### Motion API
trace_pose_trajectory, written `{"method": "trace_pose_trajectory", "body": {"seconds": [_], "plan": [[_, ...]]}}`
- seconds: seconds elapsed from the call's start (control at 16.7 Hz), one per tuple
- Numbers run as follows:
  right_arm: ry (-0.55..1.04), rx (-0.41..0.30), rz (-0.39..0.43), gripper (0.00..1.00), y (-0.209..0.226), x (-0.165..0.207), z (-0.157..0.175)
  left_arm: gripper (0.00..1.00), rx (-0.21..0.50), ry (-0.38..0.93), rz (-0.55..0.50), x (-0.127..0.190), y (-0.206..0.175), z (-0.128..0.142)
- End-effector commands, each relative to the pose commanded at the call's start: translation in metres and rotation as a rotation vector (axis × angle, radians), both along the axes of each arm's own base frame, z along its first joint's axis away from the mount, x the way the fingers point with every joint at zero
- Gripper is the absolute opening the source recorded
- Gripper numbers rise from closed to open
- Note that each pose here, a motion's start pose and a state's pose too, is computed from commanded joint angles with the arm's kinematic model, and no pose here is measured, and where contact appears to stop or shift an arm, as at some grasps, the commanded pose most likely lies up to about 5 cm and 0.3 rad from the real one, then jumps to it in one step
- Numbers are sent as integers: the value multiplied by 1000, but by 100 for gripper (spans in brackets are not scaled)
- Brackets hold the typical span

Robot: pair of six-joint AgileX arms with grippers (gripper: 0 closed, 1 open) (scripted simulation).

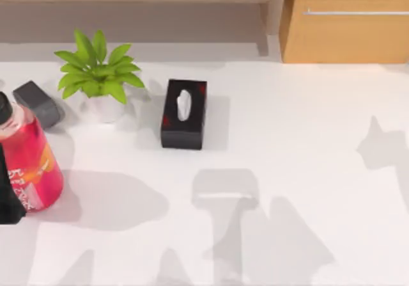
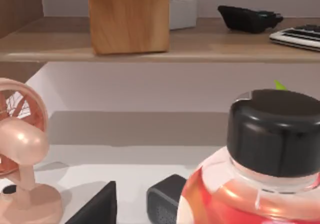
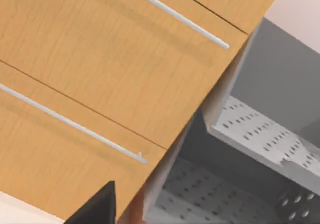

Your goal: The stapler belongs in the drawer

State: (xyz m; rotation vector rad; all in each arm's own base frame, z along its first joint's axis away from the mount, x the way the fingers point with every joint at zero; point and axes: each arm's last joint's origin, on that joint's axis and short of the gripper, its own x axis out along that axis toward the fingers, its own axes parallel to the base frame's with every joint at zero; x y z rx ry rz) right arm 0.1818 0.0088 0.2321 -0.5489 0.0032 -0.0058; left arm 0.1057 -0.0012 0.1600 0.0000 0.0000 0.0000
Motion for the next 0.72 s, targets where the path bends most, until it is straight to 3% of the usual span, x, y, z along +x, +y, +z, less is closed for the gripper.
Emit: {"method": "trace_pose_trajectory", "body": {"seconds": [0.36, 0.72], "plan": [[2, -418, -1, 100, 19, 102, -6, 100, 0, 0, 0, 0, 0, 0], [5, -785, -1, 100, 44, 187, -72, 100, 0, 0, 0, 0, 0, 0]]}}
